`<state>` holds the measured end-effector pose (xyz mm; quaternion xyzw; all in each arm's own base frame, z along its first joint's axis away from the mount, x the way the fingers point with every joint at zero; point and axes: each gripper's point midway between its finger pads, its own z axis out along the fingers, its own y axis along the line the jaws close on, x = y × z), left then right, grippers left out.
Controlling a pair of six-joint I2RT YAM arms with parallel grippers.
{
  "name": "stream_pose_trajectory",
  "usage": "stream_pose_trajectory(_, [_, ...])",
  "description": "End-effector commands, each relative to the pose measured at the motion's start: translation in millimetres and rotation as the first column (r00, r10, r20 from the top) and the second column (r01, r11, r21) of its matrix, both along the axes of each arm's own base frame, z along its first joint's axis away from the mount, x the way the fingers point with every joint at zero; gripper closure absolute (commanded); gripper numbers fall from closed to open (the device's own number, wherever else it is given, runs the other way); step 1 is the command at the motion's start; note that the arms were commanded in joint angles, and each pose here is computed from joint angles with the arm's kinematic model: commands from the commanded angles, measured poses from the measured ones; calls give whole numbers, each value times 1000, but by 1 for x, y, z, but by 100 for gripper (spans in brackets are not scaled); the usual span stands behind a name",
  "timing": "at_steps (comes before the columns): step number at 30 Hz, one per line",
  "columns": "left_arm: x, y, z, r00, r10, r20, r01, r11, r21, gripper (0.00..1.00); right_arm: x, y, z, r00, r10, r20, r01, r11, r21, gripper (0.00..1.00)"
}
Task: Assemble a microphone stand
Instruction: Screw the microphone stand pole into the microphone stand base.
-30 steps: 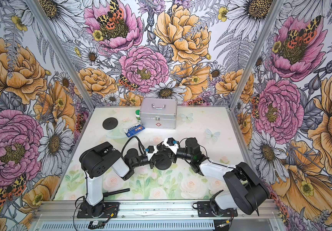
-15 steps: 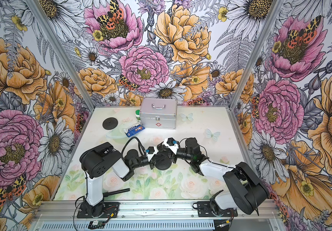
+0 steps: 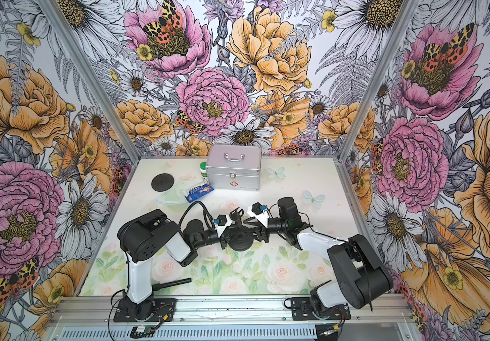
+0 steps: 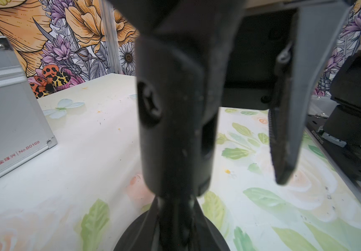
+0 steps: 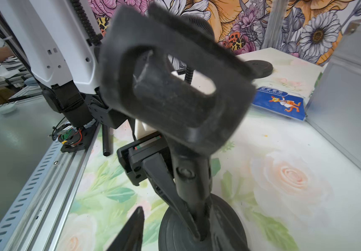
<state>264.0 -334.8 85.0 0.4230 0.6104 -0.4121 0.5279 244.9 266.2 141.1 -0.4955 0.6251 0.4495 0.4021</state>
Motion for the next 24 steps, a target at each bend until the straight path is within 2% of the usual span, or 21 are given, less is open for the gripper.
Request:
stream_pose_trajectory(1, [-5,-3,-2,998,-57,-15,57,998,-11,81,-7,5,8,994,108,16,-109,994,26,51])
stream_pose_trajectory(6, [-8,-4,-8,997,-74,-27,74,997,-5,81,14,13,17,991,116,71,-118,993,31,51])
stream_pose_trajectory(11, [-7,-4,-9,997,-72,-26,72,997,-4,80,20,15,23,988,125,90,-128,991,36,53])
stream_pose_trajectory(13, [-7,-4,-11,997,-72,-33,72,997,-1,80,20,15,24,987,130,98,-134,990,36,61])
stream_pose_trajectory(15, [-5,-2,-11,998,-63,-31,63,998,0,80,24,14,19,990,101,103,-103,995,12,78])
stream_pose_trajectory(16, [-4,-2,-10,998,-60,-31,60,998,-2,80,25,13,15,991,82,106,-82,997,-6,82])
stream_pose_trajectory(18, [-2,0,-10,998,-53,-41,53,999,-6,80,28,11,5,994,22,104,-17,999,-49,90])
stream_pose_trajectory(19, [-1,-1,-10,998,-52,-46,52,999,-7,78,34,10,-1,994,-63,95,70,995,-73,94])
stream_pose_trajectory(21, [0,-2,-11,997,-51,-57,50,999,-9,75,44,10,-7,955,-271,119,280,957,-72,95])
stream_pose_trajectory(22, [2,-2,-10,997,-41,-58,40,999,-12,74,51,2,-8,893,-421,160,434,899,-58,96])
stream_pose_trajectory(24, [6,0,-8,998,-25,-59,24,1000,-18,73,58,-23,-9,701,-685,198,701,712,-21,98])
